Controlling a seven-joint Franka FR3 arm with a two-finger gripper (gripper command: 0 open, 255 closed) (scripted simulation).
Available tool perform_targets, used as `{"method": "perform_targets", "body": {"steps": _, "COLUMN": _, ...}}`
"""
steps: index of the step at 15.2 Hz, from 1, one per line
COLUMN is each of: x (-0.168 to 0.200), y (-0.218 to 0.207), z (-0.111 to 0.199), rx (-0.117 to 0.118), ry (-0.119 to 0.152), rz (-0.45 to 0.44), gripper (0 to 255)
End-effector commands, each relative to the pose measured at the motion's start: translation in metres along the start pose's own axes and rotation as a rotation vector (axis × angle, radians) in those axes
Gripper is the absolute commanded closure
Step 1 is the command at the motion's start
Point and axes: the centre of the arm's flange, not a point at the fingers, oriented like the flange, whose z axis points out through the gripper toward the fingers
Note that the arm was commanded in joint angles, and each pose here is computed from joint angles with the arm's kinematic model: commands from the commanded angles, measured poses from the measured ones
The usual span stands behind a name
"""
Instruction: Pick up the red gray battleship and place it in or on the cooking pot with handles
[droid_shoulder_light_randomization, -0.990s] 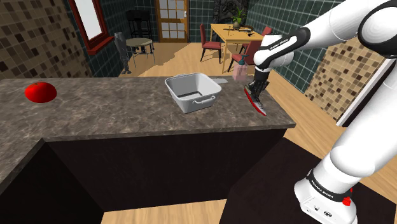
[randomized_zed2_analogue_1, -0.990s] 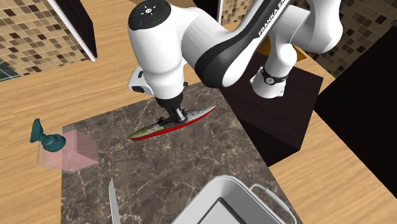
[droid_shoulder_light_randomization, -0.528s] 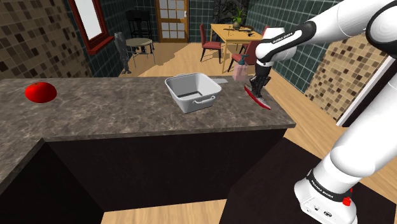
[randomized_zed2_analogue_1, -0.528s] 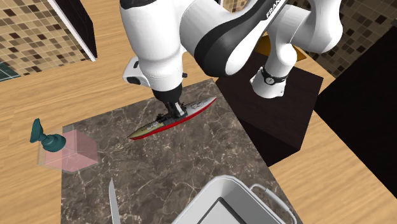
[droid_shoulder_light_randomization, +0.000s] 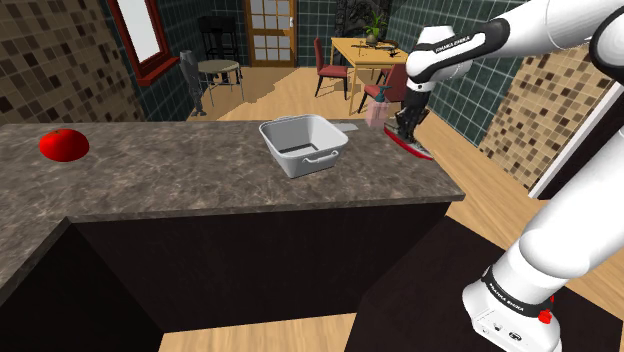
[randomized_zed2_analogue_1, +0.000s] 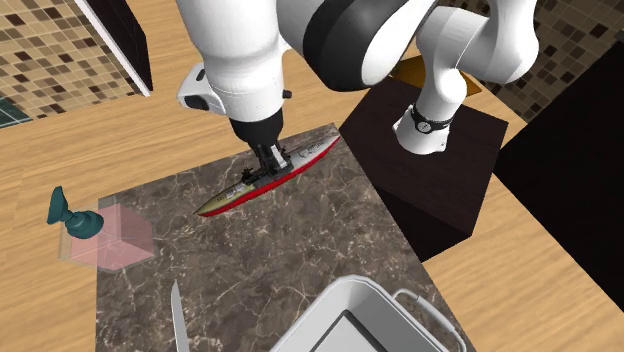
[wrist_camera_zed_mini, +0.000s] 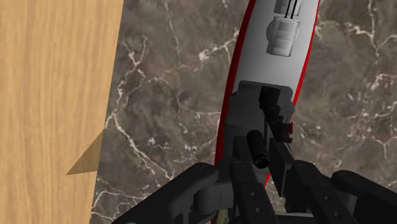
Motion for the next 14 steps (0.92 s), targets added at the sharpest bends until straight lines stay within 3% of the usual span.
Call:
{"method": "perform_targets", "body": {"steps": 1, "x": -0.001, "y": 0.000, "z": -0.011, "rx": 0.000, "ry": 0.000, "rz": 0.000, "gripper": 255}}
{"method": "perform_targets", "body": {"steps": 14, "x": -0.001, "y": 0.002, "z": -0.079, "rx": 0.000, "ry": 0.000, "rz": 0.000, "gripper": 255}}
